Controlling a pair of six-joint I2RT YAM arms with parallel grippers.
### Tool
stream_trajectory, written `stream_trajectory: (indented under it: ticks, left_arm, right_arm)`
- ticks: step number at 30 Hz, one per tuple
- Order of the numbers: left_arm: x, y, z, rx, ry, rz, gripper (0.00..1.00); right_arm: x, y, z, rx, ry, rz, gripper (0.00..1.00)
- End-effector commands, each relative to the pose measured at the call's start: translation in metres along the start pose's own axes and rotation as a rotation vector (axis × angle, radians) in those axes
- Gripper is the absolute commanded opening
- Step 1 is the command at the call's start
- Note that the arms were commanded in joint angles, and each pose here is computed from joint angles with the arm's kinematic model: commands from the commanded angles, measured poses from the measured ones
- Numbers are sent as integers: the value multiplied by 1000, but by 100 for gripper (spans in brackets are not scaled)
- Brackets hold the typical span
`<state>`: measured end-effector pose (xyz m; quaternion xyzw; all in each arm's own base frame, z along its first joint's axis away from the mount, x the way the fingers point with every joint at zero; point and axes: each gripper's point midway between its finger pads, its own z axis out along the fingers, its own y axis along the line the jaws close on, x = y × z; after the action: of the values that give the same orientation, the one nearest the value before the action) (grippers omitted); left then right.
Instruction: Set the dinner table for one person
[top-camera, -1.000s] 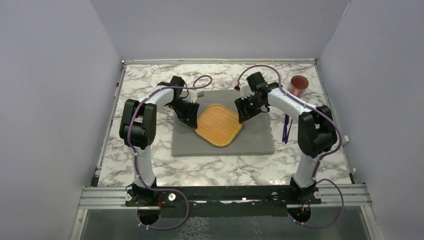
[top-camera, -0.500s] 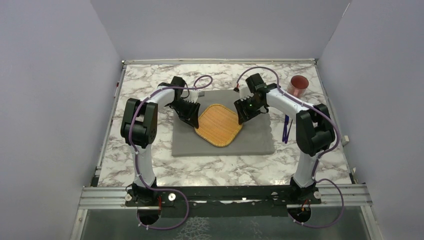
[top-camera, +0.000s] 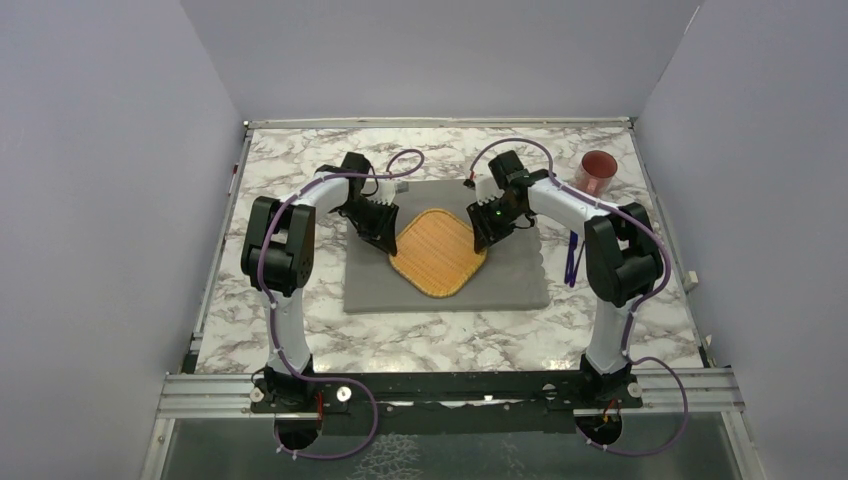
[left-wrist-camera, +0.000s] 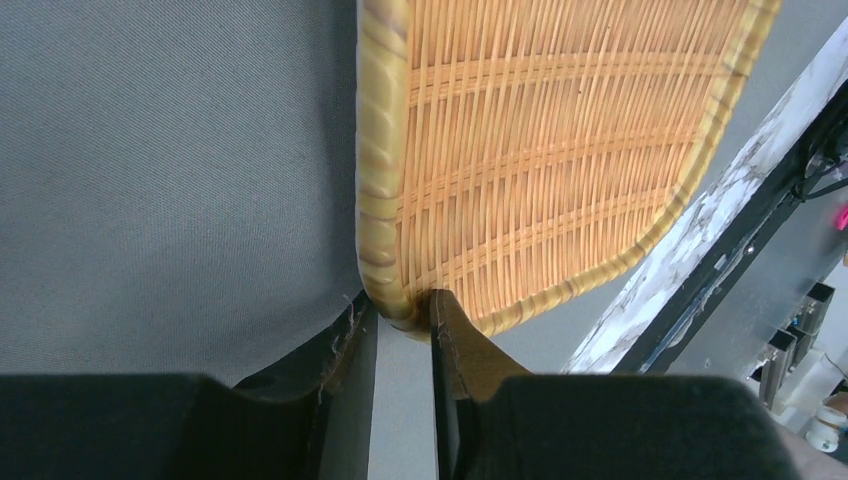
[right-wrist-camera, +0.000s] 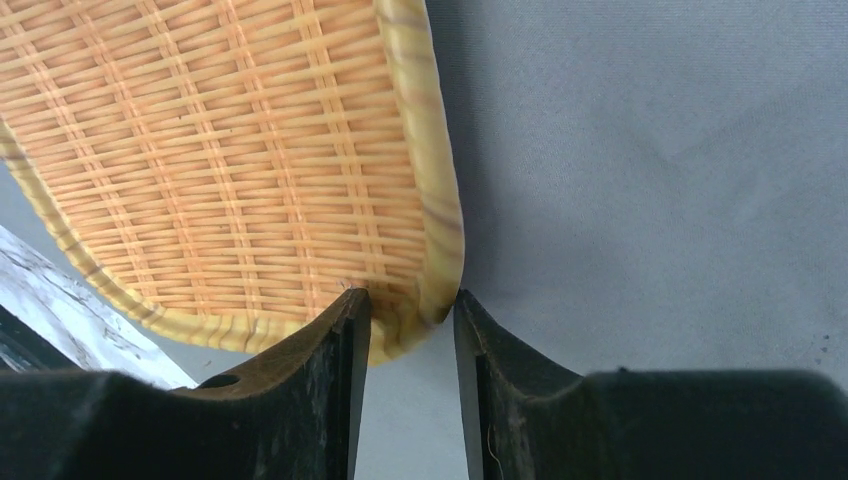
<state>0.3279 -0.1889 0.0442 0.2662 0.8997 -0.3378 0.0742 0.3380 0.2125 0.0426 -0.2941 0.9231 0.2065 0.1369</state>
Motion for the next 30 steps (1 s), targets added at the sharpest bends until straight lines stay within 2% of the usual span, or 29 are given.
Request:
stream_trajectory:
  ticks: [1, 3, 12, 30]
  left_arm:
    - [-10, -3, 0, 24, -24, 27, 21]
    - [-13, -3, -1, 22, -31, 30, 19]
    - [-31, -6, -8, 14, -67, 48, 18]
    - [-50, -2, -10, 3, -93, 60, 18]
  right_arm:
    - [5, 5, 5, -40, 4, -3, 37]
    - [7, 6, 4, -45, 8, -4, 32]
    - [7, 7, 3, -48, 12, -5, 24]
    - [-14, 6, 1, -52, -20, -7, 21]
